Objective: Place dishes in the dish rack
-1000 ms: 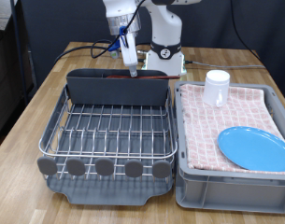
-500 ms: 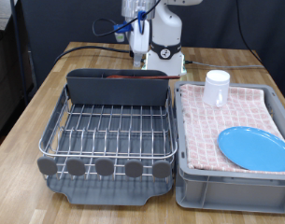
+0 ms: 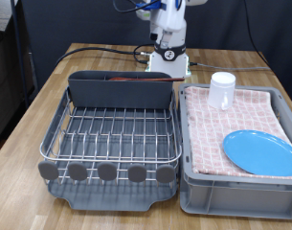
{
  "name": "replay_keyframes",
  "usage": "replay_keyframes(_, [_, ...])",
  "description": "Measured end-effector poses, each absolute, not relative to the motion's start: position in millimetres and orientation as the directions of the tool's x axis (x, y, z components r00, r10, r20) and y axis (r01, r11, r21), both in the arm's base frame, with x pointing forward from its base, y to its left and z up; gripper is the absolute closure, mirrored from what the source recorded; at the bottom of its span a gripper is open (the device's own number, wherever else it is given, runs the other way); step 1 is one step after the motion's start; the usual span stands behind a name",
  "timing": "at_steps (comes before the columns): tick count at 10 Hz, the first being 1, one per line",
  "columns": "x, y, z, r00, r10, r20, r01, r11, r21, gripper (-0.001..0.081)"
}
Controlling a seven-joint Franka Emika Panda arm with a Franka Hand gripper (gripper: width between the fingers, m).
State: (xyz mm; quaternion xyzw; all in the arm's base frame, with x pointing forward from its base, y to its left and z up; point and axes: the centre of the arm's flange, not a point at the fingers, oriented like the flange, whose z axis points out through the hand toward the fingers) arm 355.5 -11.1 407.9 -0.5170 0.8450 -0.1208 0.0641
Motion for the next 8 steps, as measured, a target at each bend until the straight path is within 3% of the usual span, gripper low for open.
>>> replay_keyframes(3, [353.3, 34.7, 435.2, -0.34, -0.94, -0.029, -0.907, 0.336, -0.252, 0.0004])
replay_keyframes(6, [355.8, 37.0, 439.8, -0.283, -0.959, -0.028, -0.93, 0.282, -0.237, 0.0004])
replay_keyframes(8, [371.8, 33.4, 445.0, -0.137, -0.989, -0.048, -0.959, 0.144, -0.246, 0.0004])
